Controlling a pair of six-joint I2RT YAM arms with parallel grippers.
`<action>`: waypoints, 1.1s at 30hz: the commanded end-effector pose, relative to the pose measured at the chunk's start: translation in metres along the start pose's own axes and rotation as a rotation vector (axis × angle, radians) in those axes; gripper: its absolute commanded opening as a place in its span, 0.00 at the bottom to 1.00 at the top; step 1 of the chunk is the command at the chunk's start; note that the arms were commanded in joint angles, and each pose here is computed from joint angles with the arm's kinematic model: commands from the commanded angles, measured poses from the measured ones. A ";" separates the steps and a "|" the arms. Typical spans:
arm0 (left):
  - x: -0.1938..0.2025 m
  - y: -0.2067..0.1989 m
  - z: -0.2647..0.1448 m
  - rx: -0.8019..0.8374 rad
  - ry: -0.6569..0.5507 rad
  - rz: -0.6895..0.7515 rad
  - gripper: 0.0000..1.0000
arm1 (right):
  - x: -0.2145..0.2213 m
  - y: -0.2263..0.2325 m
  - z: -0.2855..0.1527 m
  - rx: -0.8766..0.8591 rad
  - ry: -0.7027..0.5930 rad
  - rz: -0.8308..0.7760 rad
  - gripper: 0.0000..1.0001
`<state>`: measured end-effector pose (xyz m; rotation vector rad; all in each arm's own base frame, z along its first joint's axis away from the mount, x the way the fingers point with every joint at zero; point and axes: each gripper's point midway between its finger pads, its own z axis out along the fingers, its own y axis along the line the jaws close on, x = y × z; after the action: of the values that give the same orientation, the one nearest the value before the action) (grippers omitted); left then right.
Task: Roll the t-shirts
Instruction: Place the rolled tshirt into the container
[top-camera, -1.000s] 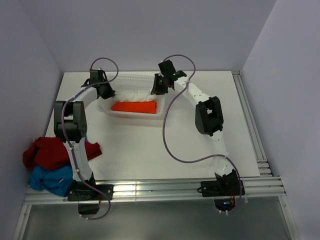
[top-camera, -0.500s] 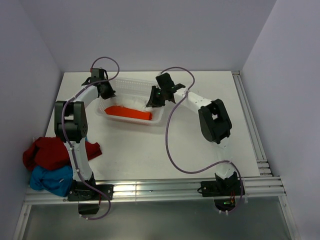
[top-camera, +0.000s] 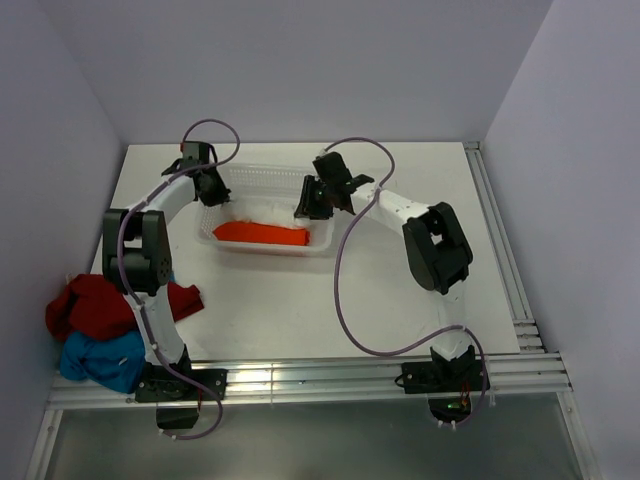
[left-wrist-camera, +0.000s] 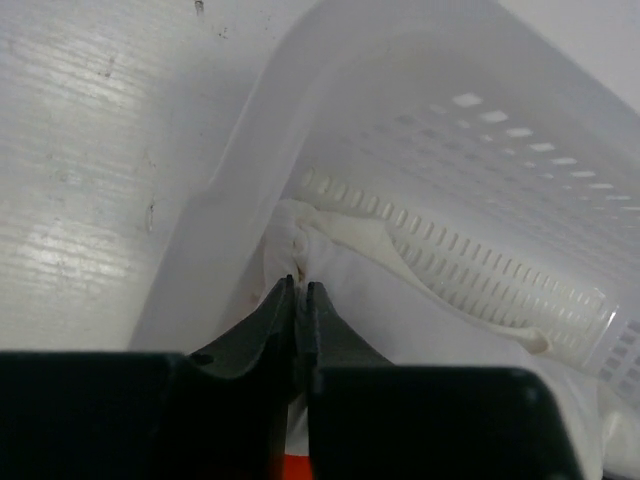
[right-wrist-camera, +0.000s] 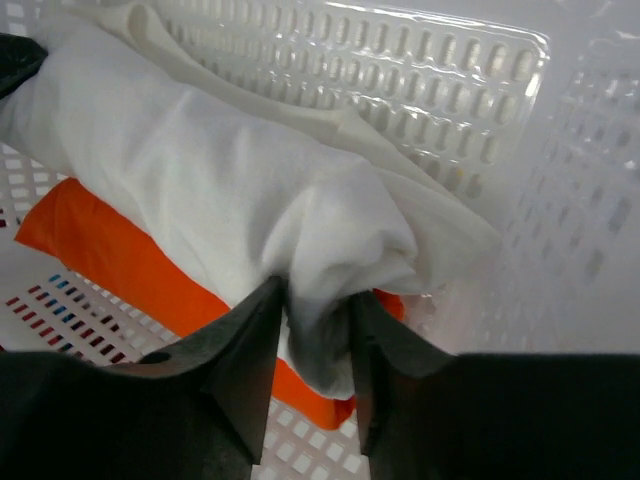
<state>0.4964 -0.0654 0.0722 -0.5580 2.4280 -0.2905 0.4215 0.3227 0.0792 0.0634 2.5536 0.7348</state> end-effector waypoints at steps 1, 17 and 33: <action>-0.013 0.019 -0.022 -0.071 -0.066 -0.021 0.15 | 0.023 -0.046 -0.012 0.177 0.042 -0.027 0.46; -0.029 -0.005 -0.062 0.052 -0.169 -0.012 0.36 | -0.009 -0.035 -0.042 0.260 -0.091 -0.087 0.60; -0.018 -0.012 -0.045 0.035 -0.146 0.011 0.34 | -0.045 -0.010 -0.086 0.231 -0.282 -0.125 0.69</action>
<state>0.4766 -0.0663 0.1145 -0.5352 2.3166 -0.2848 0.4151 0.2668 0.1026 0.0771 2.4817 0.3193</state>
